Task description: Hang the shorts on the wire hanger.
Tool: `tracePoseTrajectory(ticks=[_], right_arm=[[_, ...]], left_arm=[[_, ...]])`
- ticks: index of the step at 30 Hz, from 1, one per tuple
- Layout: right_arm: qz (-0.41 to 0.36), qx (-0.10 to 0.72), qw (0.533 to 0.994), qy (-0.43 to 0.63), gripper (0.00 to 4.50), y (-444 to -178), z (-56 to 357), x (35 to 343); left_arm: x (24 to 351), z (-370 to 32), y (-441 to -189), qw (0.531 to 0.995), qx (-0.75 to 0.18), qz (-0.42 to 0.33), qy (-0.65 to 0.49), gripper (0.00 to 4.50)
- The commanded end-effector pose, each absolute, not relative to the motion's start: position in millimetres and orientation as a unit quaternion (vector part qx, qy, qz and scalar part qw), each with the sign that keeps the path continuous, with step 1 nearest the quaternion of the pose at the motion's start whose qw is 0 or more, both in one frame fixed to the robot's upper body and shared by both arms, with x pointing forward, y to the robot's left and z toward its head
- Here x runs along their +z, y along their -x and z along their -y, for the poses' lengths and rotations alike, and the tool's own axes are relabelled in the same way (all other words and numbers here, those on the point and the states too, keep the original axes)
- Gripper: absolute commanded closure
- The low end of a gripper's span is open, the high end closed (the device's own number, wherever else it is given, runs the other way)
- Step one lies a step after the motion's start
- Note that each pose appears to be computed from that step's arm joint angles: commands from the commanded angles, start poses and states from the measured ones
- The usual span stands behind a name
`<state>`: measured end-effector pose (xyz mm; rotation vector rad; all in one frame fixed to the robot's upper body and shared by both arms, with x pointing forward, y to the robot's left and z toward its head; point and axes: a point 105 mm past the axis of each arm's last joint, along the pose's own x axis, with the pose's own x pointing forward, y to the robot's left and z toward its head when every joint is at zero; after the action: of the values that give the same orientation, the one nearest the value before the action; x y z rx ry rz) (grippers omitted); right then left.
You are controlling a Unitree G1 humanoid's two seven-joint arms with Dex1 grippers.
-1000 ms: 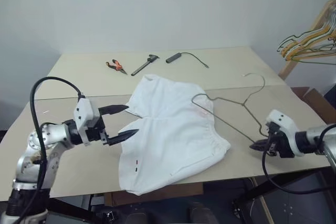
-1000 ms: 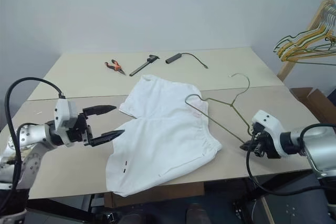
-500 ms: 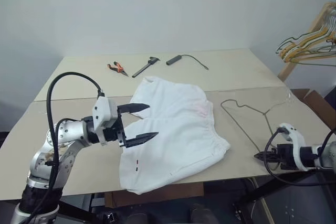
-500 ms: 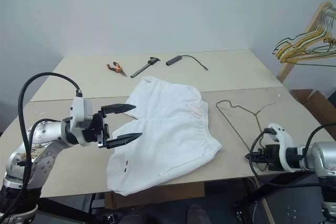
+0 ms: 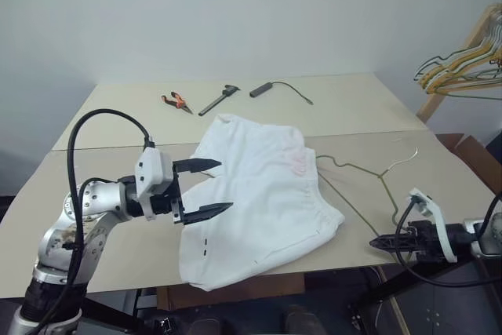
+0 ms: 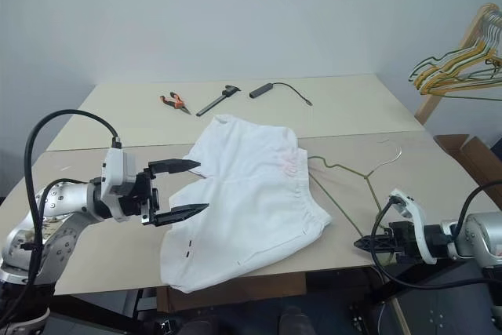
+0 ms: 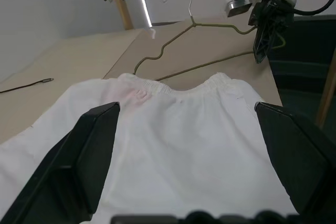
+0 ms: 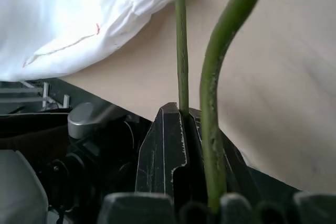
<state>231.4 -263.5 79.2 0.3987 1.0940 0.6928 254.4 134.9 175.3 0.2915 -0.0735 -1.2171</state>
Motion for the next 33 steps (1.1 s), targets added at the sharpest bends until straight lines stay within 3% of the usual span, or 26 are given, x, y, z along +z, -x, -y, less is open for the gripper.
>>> tracePoseTrajectory(ticks=[1, 8, 15, 19, 33], right_arm=[[-0.472, 0.324, 0.801, -0.174, 4.5, -248, 264, 94], [-0.509, 0.374, 0.761, -0.149, 4.5, -235, 249, 86], [-0.51, 0.345, 0.776, -0.132, 4.5, -260, 254, 85], [-0.524, 0.361, 0.763, -0.118, 4.5, -255, 256, 83], [-0.539, 0.366, 0.754, -0.086, 4.5, -283, 253, 83]], left_arm=[[188, -137, -253, 0.808, -0.567, 0.054, -0.148, 0.02], [191, -140, -250, 0.808, -0.565, 0.053, -0.158, 0.02], [188, -143, -246, 0.813, -0.557, 0.047, -0.163, 0.02], [190, -144, -245, 0.815, -0.553, 0.046, -0.167, 0.02], [196, -149, -246, 0.82, -0.543, 0.048, -0.174, 0.02]])
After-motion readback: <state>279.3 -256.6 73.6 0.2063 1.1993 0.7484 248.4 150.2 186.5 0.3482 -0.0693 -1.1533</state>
